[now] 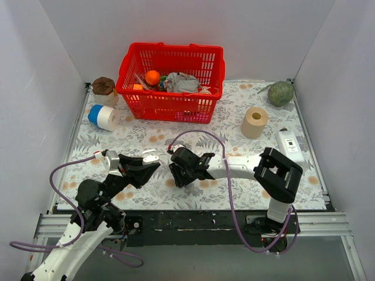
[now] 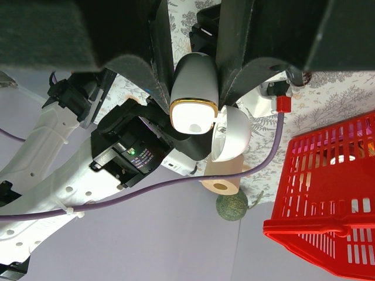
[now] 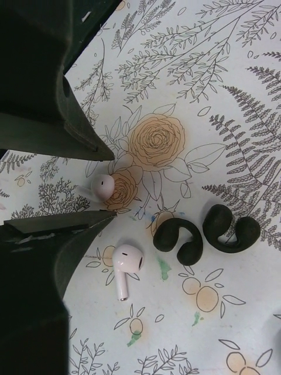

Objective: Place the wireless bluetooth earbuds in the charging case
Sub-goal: Pick up the earbud from the center of the board, then place the earbud in the charging case.

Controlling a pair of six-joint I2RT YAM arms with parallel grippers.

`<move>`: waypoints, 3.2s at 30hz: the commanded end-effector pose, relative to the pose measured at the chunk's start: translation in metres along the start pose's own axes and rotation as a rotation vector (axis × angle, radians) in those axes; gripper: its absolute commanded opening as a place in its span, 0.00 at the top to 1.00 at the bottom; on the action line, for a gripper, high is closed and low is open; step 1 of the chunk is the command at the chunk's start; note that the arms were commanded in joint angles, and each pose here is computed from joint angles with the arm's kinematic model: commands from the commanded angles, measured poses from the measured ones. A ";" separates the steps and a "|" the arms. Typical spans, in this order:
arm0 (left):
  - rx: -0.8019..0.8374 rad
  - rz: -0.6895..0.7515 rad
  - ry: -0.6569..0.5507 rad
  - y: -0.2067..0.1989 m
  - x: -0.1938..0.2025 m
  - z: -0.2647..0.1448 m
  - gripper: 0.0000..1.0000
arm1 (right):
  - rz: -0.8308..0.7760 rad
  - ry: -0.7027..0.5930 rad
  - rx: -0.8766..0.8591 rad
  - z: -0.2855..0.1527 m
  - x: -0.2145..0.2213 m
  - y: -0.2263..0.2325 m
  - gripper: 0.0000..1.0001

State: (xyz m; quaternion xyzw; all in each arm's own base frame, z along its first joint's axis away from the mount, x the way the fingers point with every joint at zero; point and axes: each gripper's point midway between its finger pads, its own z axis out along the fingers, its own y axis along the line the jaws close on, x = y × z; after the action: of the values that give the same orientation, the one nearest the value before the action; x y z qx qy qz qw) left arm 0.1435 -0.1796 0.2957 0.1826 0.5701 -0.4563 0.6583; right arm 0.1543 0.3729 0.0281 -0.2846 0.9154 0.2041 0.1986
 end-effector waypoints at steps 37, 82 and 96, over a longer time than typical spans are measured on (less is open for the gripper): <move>0.007 0.018 -0.036 -0.006 -0.016 -0.003 1.00 | 0.011 0.096 0.136 0.006 0.042 -0.019 0.68; 0.139 0.172 -0.243 -0.007 -0.096 0.107 1.00 | -0.202 -0.937 0.187 -0.345 -0.225 0.020 0.99; 0.290 0.189 -0.295 -0.012 -0.073 0.131 1.00 | -0.289 -1.308 -0.027 -0.403 -0.210 0.033 0.99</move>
State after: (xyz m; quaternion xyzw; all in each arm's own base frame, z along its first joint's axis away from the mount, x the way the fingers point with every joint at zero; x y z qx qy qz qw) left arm 0.2300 -0.2601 0.3834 0.2431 0.4384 -0.4814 0.7190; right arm 0.2048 0.2980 0.4209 -0.2420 0.6356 0.2686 0.6821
